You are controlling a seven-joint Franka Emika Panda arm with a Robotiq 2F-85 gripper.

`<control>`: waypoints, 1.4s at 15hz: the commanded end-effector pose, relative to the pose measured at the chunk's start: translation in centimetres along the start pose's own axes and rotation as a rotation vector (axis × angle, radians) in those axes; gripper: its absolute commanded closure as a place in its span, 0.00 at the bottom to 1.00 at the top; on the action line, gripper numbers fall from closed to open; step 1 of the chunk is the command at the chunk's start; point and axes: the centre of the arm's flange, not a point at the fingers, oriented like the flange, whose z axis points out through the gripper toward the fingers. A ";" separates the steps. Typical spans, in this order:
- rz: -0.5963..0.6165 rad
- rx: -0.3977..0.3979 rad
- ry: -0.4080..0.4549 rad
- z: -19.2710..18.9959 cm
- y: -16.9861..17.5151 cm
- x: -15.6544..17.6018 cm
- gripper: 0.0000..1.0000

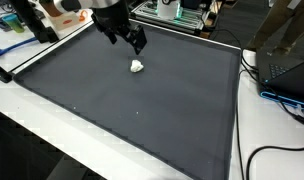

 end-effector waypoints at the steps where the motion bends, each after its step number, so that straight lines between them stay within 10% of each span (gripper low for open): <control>1: 0.038 0.008 -0.066 0.6 1.2 1.9 0.00; 21: 0.078 0.009 -0.338 6.6 2.1 9.2 0.00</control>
